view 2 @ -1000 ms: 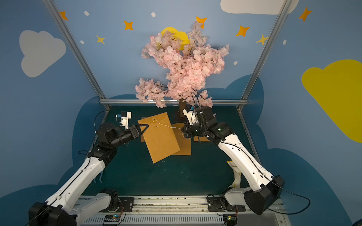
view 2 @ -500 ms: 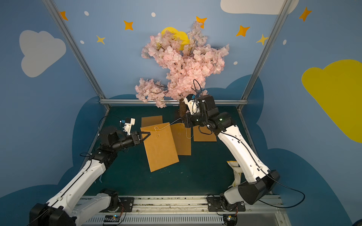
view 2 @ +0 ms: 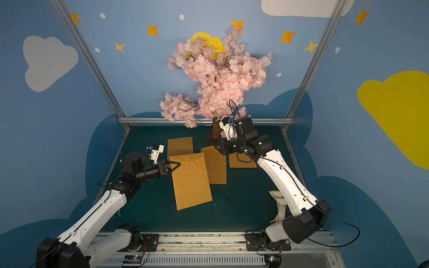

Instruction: Open the file bag

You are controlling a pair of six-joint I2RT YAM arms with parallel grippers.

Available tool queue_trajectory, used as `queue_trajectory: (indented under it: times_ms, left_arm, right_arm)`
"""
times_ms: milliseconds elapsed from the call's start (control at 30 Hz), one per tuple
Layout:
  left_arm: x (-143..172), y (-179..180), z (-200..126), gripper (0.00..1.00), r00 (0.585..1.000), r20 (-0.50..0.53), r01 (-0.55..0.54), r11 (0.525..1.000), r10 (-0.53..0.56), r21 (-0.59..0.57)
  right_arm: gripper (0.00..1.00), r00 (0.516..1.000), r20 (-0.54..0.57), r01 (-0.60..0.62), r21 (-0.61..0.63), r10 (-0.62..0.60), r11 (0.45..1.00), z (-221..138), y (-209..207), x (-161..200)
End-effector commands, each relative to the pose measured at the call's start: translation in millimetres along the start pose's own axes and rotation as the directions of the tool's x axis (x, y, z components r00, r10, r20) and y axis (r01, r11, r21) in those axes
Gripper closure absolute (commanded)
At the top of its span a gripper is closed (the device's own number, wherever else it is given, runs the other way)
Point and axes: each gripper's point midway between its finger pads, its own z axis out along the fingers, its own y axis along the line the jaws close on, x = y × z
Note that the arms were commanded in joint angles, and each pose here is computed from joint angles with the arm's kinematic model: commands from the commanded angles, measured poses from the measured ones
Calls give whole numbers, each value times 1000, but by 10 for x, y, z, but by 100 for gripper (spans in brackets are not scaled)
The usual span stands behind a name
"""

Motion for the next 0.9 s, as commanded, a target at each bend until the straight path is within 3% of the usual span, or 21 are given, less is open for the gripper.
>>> queue_trajectory:
  times_ms: [0,167,500,867]
  left_arm:
    - [-99,-153,14,98,1000,15,-7,997,6,82]
    - [-114,-277,11,97,1000,12,5,988,-7,153]
    - [-60,-316,-28,98,999,10,28,982,-30,185]
    - [-72,-402,-19,97,999,19,28,977,-33,213]
  right_arm:
    - [61,1000,19,5,-38,-4,999,-56,60,48]
    - [57,1000,14,-26,-91,28,996,85,77,166]
    - [49,994,19,-102,-201,108,974,347,152,225]
    - [47,989,-11,-148,-248,150,957,530,227,221]
